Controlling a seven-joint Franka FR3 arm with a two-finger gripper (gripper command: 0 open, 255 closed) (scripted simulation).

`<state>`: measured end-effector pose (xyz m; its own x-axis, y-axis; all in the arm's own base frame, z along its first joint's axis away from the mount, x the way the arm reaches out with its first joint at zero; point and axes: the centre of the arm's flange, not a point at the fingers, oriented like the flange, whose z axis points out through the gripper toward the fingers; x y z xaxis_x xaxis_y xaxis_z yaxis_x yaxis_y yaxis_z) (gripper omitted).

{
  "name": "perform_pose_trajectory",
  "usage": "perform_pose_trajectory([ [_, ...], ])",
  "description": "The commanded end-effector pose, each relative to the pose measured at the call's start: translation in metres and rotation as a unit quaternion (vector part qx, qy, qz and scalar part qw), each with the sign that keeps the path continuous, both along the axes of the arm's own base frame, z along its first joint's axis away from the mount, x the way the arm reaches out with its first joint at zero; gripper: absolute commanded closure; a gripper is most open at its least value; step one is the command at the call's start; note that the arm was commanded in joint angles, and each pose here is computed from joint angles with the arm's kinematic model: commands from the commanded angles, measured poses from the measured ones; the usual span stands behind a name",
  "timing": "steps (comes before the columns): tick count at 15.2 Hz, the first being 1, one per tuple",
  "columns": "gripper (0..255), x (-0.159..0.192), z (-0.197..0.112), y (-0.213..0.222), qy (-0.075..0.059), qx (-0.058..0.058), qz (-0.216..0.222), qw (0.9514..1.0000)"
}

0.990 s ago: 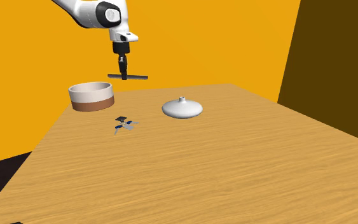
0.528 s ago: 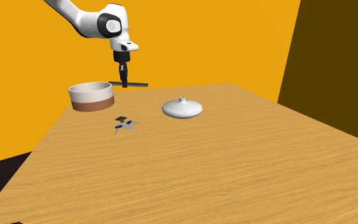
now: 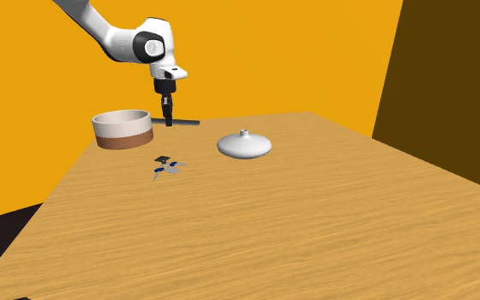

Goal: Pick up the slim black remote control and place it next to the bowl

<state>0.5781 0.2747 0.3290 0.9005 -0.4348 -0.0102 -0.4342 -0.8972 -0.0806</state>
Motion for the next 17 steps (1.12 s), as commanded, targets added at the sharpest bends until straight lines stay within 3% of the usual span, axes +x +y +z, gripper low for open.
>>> perform_pose_trajectory([
  [1, 255, 0.0, -0.001, 0.0, 0.0, 0.0, 0.0, 1.0],
  [6, 255, 0.0, -0.001, 0.0, 0.0, 0.0, 0.0, 1.0],
  [7, 0, 0.0, -0.001, 0.0, 0.0, 0.0, 0.0, 1.0],
  [12, 0, 0.0, -0.001, 0.0, 0.0, 0.0, 0.0, 1.0],
  [16, 0, -0.002, 0.049, -0.004, 0.0, 0.0, 0.0, 1.0],
  [17, 0, -0.002, 0.049, -0.004, 0.0, 0.0, 0.0, 1.0],
])
